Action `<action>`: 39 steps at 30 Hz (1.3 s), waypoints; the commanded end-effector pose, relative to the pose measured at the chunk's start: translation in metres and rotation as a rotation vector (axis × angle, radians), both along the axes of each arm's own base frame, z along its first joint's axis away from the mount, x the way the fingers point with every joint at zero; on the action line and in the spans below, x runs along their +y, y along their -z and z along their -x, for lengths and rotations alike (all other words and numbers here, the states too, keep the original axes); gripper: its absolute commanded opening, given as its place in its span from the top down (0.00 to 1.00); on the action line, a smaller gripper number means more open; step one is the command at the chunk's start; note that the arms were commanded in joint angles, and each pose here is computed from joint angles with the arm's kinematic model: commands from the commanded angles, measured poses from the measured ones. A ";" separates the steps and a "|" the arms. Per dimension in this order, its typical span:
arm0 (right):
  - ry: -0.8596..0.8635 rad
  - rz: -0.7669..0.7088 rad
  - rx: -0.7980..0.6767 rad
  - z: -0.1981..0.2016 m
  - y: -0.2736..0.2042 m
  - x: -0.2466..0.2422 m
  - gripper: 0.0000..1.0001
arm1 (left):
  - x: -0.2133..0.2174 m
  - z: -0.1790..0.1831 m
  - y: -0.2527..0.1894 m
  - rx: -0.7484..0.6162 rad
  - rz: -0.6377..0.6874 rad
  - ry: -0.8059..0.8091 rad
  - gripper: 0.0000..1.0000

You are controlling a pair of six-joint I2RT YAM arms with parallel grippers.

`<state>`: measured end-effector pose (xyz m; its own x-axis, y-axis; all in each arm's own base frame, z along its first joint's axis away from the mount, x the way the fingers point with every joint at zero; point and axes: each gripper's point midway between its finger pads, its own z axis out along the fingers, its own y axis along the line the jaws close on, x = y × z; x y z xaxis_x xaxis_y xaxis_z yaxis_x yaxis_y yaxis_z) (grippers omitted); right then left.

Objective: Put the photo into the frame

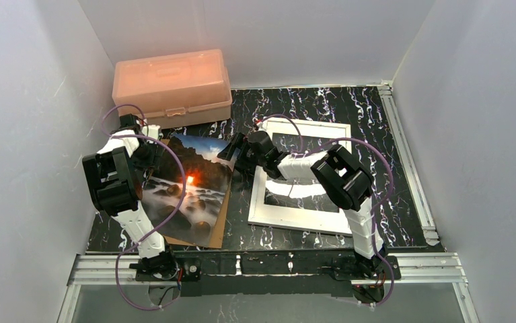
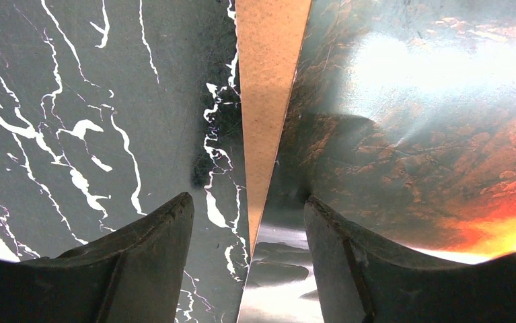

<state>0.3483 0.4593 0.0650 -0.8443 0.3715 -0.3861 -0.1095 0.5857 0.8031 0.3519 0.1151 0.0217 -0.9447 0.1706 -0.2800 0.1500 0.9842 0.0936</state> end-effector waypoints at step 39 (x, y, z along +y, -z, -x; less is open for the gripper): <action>-0.163 -0.251 -0.110 0.065 -0.075 0.035 0.23 | -0.010 0.032 0.020 0.134 0.018 0.034 0.44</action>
<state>0.2790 0.4938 0.1199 -0.8956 0.3187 -0.3102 -0.2246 0.2778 0.9340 0.3521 0.1129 0.0221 -0.9391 0.1975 -0.2812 0.1757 0.9792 0.1010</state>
